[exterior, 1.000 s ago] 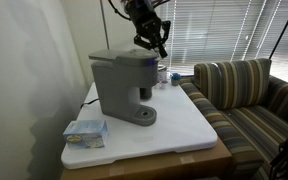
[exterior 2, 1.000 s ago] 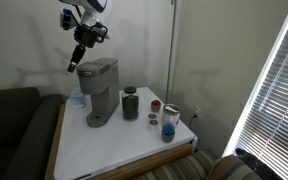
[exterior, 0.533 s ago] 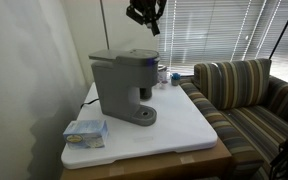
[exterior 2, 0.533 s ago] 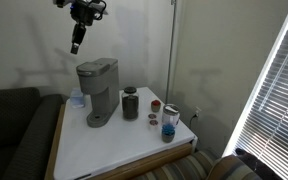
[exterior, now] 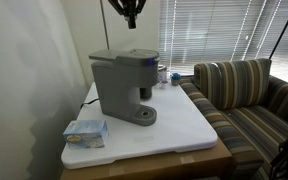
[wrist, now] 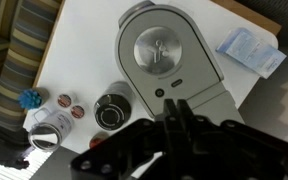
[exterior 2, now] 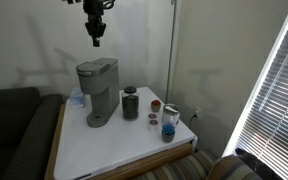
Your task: Close the coffeemaker
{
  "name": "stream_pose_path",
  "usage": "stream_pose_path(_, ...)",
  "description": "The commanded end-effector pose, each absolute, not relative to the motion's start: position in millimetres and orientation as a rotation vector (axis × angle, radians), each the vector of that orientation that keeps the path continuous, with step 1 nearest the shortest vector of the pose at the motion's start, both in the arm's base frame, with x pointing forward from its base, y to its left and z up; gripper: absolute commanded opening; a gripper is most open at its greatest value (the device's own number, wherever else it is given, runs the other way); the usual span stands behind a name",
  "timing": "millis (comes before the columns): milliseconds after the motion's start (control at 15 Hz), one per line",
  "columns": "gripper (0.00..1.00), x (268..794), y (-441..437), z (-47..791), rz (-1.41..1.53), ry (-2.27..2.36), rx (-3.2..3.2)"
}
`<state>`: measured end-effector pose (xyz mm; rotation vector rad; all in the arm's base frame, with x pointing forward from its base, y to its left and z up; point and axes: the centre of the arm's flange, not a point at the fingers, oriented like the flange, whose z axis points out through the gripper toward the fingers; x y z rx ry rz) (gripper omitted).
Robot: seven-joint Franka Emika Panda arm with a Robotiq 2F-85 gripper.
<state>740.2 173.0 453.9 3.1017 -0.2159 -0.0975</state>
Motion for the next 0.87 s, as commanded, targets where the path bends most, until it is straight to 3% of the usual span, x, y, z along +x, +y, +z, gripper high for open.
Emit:
stream_pose_path(0,0.39,772,172,486,0.003,-0.077,3.181)
stream_pose_path(533,0.97,759,168,530,0.02,0.015,3.306)
stream_pose_path(600,0.99,758,169,533,-0.008,0.049,3.355)
stream_pose_path(667,0.86,736,171,515,0.053,-0.008,3.294)
stream_pose_path(800,0.99,735,171,518,0.048,0.012,3.328)
